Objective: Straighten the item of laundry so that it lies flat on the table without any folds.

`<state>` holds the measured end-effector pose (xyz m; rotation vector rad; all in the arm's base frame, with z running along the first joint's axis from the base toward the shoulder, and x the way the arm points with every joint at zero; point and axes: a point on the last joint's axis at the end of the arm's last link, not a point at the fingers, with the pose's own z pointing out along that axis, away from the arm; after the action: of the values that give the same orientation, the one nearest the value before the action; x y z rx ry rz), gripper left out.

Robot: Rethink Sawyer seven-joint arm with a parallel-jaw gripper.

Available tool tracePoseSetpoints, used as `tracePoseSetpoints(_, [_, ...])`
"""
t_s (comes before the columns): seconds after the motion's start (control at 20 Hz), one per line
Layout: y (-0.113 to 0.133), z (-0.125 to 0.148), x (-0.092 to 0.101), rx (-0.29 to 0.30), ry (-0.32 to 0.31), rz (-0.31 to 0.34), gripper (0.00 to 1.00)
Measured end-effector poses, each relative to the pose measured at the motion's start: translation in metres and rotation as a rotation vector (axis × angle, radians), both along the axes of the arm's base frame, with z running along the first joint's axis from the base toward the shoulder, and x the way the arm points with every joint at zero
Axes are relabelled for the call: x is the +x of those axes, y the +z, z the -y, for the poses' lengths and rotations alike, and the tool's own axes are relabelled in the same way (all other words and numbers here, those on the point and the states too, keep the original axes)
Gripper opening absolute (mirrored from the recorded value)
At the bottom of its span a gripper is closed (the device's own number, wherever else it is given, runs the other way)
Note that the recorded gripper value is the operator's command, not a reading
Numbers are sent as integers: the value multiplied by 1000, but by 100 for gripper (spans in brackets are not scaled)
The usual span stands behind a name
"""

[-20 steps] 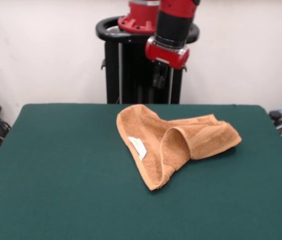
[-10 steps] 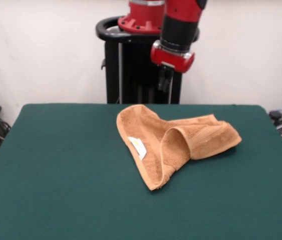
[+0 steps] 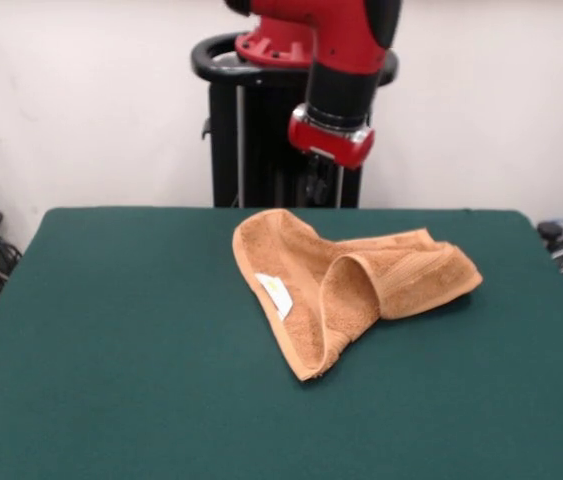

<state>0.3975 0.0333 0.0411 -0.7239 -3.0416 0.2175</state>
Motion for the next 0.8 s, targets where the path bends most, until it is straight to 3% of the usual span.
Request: tracePoseSetpoints(0.8, [-19,28,18,27,-69,4,0])
